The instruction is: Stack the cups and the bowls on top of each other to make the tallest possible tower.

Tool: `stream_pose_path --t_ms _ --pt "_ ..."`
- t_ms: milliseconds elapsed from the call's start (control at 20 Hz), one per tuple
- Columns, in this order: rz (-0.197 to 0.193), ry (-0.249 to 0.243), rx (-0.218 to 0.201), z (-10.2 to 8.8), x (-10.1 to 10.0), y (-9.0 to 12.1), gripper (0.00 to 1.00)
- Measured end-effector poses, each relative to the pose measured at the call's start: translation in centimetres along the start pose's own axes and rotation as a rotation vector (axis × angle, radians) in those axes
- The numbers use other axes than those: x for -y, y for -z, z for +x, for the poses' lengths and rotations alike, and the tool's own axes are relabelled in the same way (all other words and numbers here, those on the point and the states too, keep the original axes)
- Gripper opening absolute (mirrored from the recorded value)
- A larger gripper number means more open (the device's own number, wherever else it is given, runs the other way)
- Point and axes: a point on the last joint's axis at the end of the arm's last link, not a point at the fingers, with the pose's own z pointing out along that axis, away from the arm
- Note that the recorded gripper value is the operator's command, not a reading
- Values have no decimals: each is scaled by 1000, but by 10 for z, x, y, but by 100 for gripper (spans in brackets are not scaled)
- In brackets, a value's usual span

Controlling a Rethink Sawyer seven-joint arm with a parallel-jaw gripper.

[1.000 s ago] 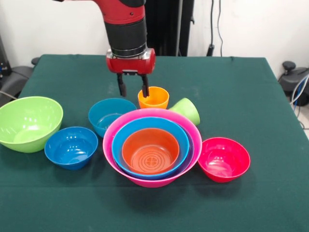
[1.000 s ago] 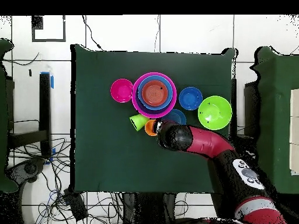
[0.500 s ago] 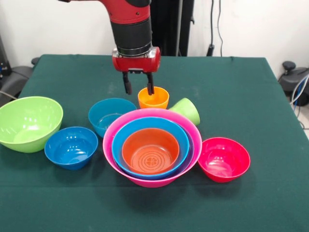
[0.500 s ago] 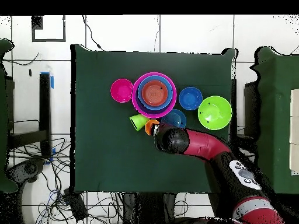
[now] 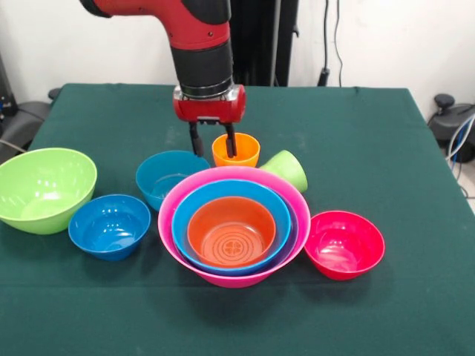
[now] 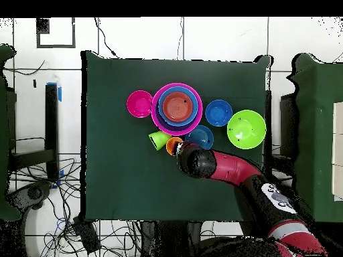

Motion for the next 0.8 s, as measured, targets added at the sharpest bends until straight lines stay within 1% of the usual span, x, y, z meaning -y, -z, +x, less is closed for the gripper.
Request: stream_pose_path --t_ms 200,250,550,600,800 --pt "-9 -10 -6 6 1 -10 100" --pt "-14 -12 -15 10 0 -16 100" --pt "-22 -17 -39 19 0 -26 100" --pt "-25 -20 -49 23 -1 -30 0" --pt "-27 -21 -44 23 -1 -32 0"
